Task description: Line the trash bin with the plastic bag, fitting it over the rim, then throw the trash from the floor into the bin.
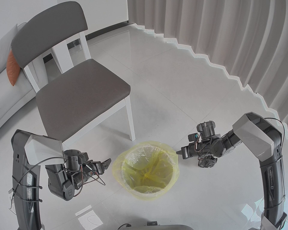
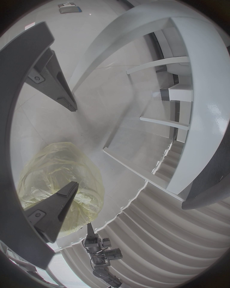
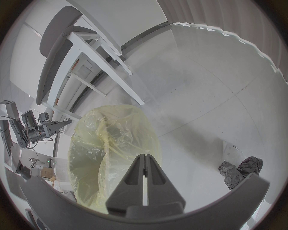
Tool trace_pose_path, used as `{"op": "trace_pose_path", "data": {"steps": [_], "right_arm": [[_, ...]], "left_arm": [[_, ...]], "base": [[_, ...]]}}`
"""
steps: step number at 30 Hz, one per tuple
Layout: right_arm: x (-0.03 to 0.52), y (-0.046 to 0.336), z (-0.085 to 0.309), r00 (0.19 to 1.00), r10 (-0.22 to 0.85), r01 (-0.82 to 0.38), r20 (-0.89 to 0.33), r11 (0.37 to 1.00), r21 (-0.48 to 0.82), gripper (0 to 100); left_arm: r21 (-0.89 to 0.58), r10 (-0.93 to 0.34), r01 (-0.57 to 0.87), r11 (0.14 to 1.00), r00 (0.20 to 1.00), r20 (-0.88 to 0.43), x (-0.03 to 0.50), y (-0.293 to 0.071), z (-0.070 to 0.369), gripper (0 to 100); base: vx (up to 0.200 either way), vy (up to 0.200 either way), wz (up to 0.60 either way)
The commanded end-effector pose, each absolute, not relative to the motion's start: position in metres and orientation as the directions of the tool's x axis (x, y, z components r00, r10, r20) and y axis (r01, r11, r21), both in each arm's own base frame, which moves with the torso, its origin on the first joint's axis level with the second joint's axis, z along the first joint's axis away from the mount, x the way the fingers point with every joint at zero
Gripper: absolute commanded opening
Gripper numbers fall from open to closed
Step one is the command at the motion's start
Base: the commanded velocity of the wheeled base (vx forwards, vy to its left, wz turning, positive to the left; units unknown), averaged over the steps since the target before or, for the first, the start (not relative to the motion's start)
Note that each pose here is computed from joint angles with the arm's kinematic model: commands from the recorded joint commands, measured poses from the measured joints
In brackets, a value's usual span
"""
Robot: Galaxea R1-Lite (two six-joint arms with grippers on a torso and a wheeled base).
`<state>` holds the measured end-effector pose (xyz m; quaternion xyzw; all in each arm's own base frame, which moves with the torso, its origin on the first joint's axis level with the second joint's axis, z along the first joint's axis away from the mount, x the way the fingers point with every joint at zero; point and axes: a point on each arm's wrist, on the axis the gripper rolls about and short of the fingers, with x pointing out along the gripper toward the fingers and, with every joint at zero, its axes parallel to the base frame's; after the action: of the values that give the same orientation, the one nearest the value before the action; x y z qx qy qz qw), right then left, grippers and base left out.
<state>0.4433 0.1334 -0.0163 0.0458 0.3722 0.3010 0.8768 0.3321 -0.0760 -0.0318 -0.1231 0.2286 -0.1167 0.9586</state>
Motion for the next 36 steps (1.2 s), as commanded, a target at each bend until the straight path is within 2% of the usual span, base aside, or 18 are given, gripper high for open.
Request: {"op": "trace_pose_path", "data": {"steps": [1,5,10,27,32,36], "right_arm": [[0.446,0.135,-0.025,0.536,0.562,-0.493,-0.63,0.814,0.307,0],[0.455,0.143,-0.037,0.527,0.571,-0.502,-0.629,0.807,0.312,0],[0.462,0.156,-0.055,0.478,0.59,-0.516,-0.651,0.788,0.335,0],[0.481,0.162,-0.066,0.43,0.576,-0.495,-0.696,0.795,0.352,0],[0.482,0.16,-0.063,0.434,0.573,-0.49,-0.695,0.798,0.352,0],[0.477,0.147,-0.039,0.452,0.564,-0.482,-0.691,0.806,0.342,0]], "left_arm": [[-0.29,-0.28,0.167,0.942,0.868,-0.409,0.332,-0.076,-0.032,100],[-0.288,-0.281,0.171,0.942,0.872,-0.401,0.332,-0.076,-0.029,100],[-0.289,-0.281,0.173,0.942,0.876,-0.393,0.33,-0.076,-0.026,100],[-0.291,-0.284,0.179,0.94,0.881,-0.377,0.331,-0.076,-0.026,100],[-0.292,-0.284,0.178,0.94,0.881,-0.377,0.33,-0.077,-0.025,100],[-0.294,-0.287,0.18,0.939,0.881,-0.377,0.327,-0.076,-0.025,100]], "base": [[0.0,0.0,0.0],[0.0,0.0,0.0],[0.0,0.0,0.0],[0.0,0.0,0.0],[0.0,0.0,0.0],[0.0,0.0,0.0]]}}
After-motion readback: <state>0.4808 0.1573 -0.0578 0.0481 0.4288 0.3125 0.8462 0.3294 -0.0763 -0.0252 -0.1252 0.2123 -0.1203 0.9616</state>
